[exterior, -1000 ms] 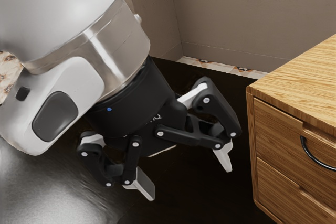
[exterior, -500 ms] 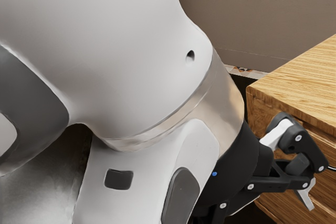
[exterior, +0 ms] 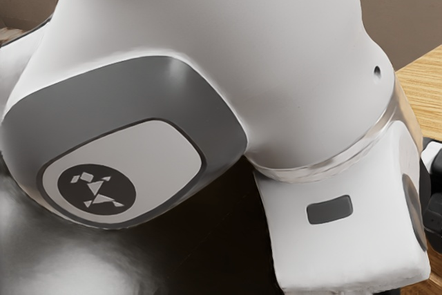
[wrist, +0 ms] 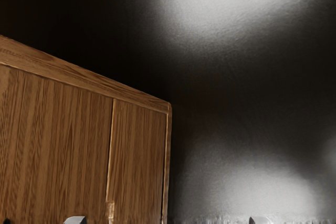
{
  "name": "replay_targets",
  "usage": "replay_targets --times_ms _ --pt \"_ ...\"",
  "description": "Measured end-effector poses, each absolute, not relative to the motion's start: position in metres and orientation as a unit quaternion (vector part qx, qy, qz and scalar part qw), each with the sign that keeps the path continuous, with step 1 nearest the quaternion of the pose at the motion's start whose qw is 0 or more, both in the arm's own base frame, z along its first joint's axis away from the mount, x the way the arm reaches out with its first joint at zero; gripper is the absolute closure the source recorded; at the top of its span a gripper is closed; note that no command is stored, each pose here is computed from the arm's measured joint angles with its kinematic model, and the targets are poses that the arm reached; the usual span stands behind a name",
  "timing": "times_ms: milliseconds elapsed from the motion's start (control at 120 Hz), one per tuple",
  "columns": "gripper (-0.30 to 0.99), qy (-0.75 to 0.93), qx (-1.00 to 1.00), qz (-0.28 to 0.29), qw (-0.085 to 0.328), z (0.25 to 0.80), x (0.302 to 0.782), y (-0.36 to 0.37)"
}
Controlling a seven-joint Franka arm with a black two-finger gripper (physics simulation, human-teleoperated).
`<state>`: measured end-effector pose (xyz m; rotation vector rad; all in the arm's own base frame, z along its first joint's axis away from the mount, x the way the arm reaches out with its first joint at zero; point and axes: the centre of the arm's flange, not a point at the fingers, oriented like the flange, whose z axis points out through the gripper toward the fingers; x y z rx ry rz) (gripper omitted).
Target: Pull the drawer handle with one arm to open the drawer
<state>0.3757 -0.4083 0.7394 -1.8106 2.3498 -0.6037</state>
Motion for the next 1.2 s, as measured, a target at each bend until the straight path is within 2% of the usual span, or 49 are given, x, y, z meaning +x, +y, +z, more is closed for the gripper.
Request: replay_targets --times_ms 175,458,875,983,1017,1200 --pt "0.45 0.756 -0.614 -0.207 0.092 0.725 0.41 -0.404" --pt "0.5 0.735 -0.635 -0.213 0.103 0.7 0.453 -0.397" --pt "0.51 0.73 -0.64 -0.216 0.099 0.682 0.47 -0.402" --pt "0.56 0.73 -0.641 -0.214 0.098 0.679 0.474 -0.401" --pt "0.61 0.729 -0.642 -0.216 0.098 0.68 0.474 -0.4" --pt "0.54 0.723 -0.646 -0.22 0.102 0.69 0.473 -0.384"
